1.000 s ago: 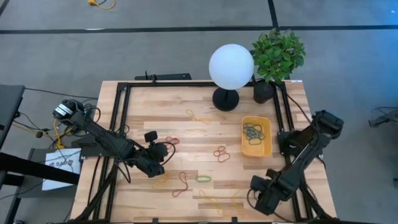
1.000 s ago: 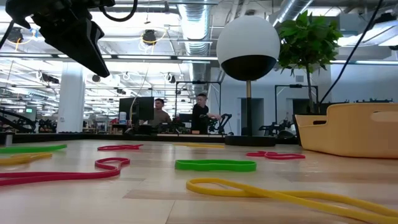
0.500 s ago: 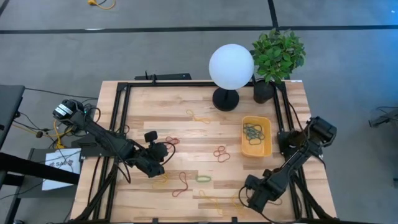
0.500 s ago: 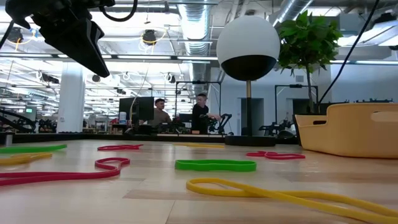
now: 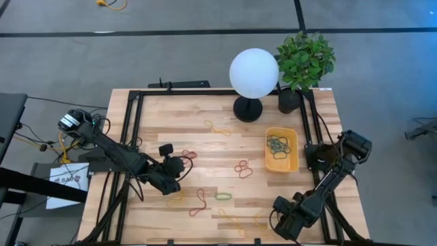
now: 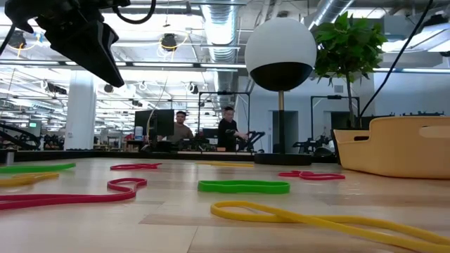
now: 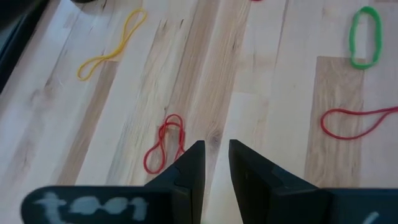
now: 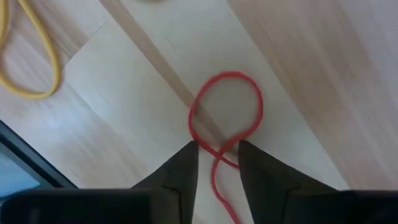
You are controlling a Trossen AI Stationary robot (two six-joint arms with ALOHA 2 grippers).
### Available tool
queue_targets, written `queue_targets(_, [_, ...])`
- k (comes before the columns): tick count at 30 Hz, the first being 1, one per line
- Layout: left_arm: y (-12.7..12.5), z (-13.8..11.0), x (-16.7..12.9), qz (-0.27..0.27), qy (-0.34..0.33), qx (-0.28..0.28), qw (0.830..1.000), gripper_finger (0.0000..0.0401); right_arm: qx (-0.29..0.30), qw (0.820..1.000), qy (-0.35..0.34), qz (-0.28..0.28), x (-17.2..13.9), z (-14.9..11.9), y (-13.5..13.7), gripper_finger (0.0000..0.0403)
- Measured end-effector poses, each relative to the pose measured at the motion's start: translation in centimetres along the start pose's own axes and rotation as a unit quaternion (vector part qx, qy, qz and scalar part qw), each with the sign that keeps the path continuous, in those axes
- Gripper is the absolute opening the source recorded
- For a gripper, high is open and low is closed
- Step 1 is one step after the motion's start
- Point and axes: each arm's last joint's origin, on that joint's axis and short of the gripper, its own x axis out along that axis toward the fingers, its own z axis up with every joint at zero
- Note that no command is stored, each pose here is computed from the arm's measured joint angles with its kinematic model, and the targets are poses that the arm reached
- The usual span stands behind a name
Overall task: Pick and place items into bin
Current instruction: Put the red rubber band into the bin
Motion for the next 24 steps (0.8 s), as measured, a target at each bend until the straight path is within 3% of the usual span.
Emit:
queue_targets(7, [0.0, 0.0, 0.0, -0.001, -0.002, 0.003, 1.0, 0.0064, -0.016, 1.0, -0.005, 0.004, -0.2, 0.2, 0.2, 0.0015])
queue_targets(13, [0.0, 0.1, 0.0, -0.001, -0.003, 0.004, 1.0, 0.0064, -0.054, 0.997, -0.054, -0.012, -2.4, 1.0, 1.5, 0.0009])
queue_targets(20, [0.0, 0.0, 0.0, -0.001, -0.003, 0.004, 1.0, 0.0064, -0.138, 0.976, -0.123, -0.117, -8.3, 2.2, 2.4, 0.0006])
queue_targets(24, [0.0, 0.1, 0.0, -0.001, -0.003, 0.004, 1.0, 0.0064, -0.195, 0.941, -0.193, -0.199, -12.3, 2.7, 2.1, 0.0002])
